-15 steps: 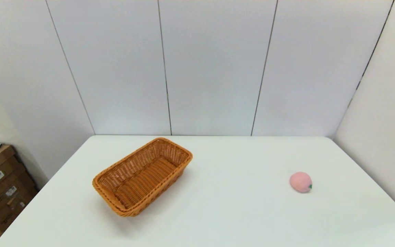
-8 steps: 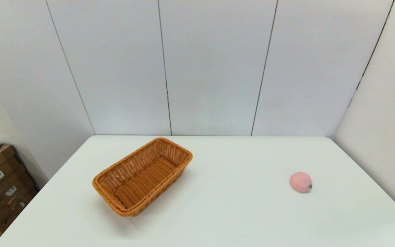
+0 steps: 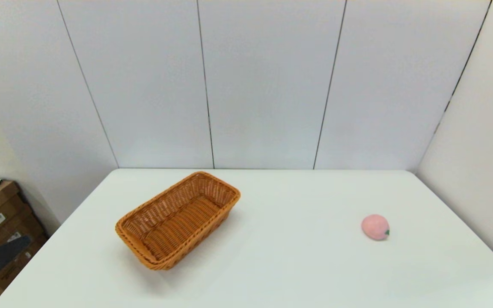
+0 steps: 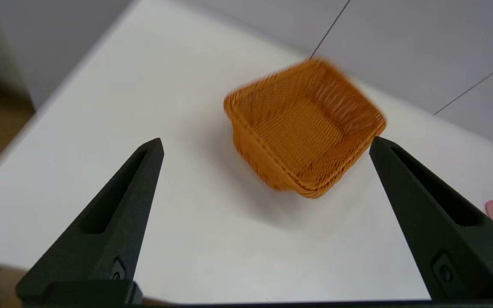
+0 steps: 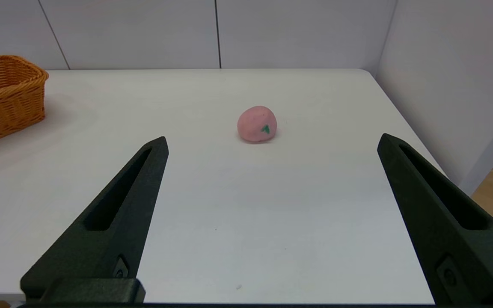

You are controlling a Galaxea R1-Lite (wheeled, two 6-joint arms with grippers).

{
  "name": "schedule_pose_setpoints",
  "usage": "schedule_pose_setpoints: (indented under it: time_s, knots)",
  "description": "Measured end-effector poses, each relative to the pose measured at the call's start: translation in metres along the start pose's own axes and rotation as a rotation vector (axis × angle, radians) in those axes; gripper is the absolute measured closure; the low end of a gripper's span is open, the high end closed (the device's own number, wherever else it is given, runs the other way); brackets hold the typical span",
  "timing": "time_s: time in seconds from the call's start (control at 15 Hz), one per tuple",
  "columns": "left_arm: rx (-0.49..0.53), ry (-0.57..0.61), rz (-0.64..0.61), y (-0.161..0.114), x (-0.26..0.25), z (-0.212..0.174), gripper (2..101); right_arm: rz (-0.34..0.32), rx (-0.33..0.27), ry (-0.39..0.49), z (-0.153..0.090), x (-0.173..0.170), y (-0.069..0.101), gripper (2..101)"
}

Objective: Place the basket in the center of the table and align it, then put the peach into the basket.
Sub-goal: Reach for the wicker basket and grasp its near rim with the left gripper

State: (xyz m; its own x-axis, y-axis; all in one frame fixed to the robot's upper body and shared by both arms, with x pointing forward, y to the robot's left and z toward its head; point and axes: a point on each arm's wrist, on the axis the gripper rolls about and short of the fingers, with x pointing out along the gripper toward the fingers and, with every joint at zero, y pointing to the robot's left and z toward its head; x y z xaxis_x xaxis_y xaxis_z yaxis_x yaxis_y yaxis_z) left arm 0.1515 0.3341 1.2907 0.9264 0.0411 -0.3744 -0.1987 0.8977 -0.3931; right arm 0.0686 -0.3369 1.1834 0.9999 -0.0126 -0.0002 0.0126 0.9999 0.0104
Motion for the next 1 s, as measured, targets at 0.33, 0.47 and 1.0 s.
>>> schedule_pose_setpoints:
  time_s: [0.33,0.47,1.0]
  knots:
    - [-0.203,0.406,0.211,-0.021,0.118,0.013,5.4,0.000,0.000,0.000,0.000,0.000,0.000,5.2]
    - [-0.278,0.540,0.261,-0.030,0.156,0.004,5.4,0.000,0.000,0.000,0.000,0.000,0.000,5.2]
    - [-0.403,0.769,0.347,-0.043,0.228,-0.032,5.4,0.000,0.003,0.000,0.000,0.000,0.000,5.2]
